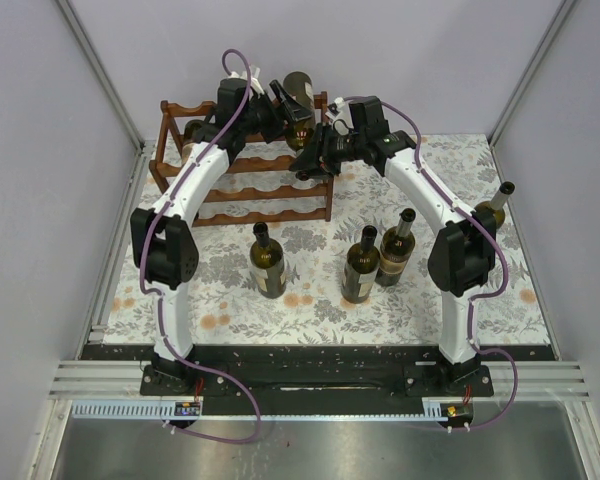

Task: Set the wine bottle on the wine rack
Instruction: Place the wine bottle in the wine rack.

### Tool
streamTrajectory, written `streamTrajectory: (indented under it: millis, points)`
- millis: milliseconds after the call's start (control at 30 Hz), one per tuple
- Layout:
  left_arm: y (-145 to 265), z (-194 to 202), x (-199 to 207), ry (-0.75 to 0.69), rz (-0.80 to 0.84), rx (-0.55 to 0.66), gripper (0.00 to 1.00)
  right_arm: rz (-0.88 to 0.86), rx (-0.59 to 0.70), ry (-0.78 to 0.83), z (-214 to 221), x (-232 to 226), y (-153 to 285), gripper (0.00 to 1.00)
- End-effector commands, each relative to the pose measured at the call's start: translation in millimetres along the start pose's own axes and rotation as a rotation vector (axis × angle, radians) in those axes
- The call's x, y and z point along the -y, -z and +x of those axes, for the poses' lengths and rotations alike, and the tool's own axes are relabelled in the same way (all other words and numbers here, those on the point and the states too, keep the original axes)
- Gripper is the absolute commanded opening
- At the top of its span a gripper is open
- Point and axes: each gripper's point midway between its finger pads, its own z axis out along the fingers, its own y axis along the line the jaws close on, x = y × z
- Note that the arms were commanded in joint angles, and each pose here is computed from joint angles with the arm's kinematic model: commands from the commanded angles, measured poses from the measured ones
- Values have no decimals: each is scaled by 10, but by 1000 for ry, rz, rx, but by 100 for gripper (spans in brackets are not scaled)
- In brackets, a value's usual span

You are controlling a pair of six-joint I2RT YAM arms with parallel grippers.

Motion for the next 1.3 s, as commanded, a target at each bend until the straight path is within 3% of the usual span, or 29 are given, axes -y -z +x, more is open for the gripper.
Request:
streamTrajectory:
  millis: [0,167,333,467,667,1067,1267]
  points:
    - [-120,216,-793,-239,-133,-108,70,-199,195,190,-477,-878,696,13]
    - [-153,267,-828,-233,-135,-124,85,-201,198,175,-487,-878,691,13]
    - [-142,248,-842,-241,-148,-115,87,-201,190,170,-477,-859,676,12]
    - [-139,255,-848,-247,-148,-119,99,-201,186,160,-472,-856,674,12]
    - [-149,260,-863,-253,-149,-122,99,-196,186,143,-467,-820,658,13]
    - [-110,262,-849,-280,-149,-132,99,-191,172,107,-383,-632,555,50]
    - [-105,281,-860,-281,-150,-139,99,-195,145,88,-289,-568,432,56]
